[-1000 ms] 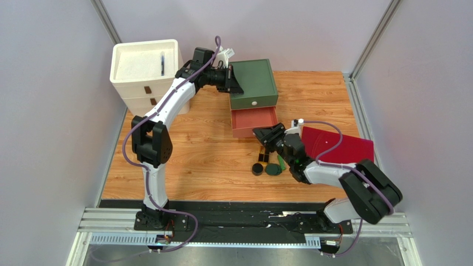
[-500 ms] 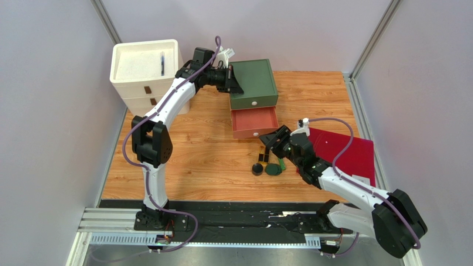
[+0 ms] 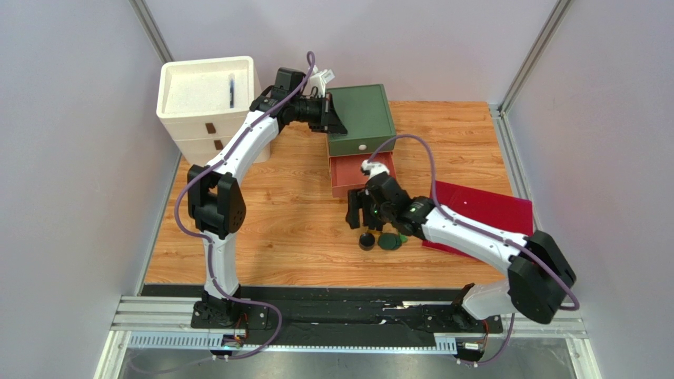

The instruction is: Organize the makeup

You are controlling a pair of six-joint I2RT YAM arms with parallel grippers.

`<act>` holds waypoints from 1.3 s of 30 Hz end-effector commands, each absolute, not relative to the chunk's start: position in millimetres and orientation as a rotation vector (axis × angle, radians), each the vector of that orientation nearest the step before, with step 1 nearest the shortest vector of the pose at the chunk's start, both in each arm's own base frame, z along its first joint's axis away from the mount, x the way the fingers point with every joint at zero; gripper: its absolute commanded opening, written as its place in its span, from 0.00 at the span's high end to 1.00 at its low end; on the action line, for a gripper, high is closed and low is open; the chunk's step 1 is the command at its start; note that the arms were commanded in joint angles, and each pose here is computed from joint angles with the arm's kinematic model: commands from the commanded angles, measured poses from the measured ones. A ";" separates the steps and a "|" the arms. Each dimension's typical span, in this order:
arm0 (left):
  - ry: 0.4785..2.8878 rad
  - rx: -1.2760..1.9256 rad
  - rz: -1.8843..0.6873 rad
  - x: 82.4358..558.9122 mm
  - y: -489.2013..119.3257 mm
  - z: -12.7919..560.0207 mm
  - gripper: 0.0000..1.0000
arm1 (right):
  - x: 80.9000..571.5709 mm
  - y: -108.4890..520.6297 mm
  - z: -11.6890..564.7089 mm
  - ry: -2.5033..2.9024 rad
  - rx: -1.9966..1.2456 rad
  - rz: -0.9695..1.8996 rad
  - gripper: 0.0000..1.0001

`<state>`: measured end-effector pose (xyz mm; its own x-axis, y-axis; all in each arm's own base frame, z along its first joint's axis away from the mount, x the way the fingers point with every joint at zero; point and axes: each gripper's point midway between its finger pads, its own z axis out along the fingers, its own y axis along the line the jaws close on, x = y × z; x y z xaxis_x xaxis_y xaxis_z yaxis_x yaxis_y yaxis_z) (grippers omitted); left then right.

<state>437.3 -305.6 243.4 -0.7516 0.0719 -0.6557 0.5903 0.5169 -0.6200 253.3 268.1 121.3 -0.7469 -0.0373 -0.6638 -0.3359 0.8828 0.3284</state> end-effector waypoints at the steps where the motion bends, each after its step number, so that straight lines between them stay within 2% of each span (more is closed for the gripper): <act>1: 2.203 0.565 -1.188 438.3 -303.1 238.0 1.00 | 227.4 271.9 90.2 2.464 -0.516 0.419 0.25; 8: 2.208 0.570 -1.192 436.6 -302.9 235.9 1.00 | 212.6 274.9 68.9 2.501 -0.698 0.252 0.26; 25: 2.230 0.565 -1.200 430.5 -301.2 226.6 1.00 | 209.3 252.0 45.7 2.565 -0.712 0.063 0.30; 31: 2.234 0.566 -1.200 430.7 -301.2 224.5 1.00 | 205.9 253.2 37.4 2.581 -0.722 0.082 0.30; 35: 2.242 0.564 -1.203 429.9 -301.1 221.6 1.00 | 205.2 254.2 27.3 2.589 -0.758 0.075 0.36; 39: 2.249 0.565 -1.209 428.8 -301.2 218.9 1.00 | 207.3 257.1 22.5 2.577 -0.766 0.084 0.36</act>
<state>432.4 -308.4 241.1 -0.7526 0.0847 -0.6531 0.6036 0.4851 -0.6327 203.5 249.8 25.8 -0.7682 -0.4906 -0.4113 -0.5095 0.8575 -0.0714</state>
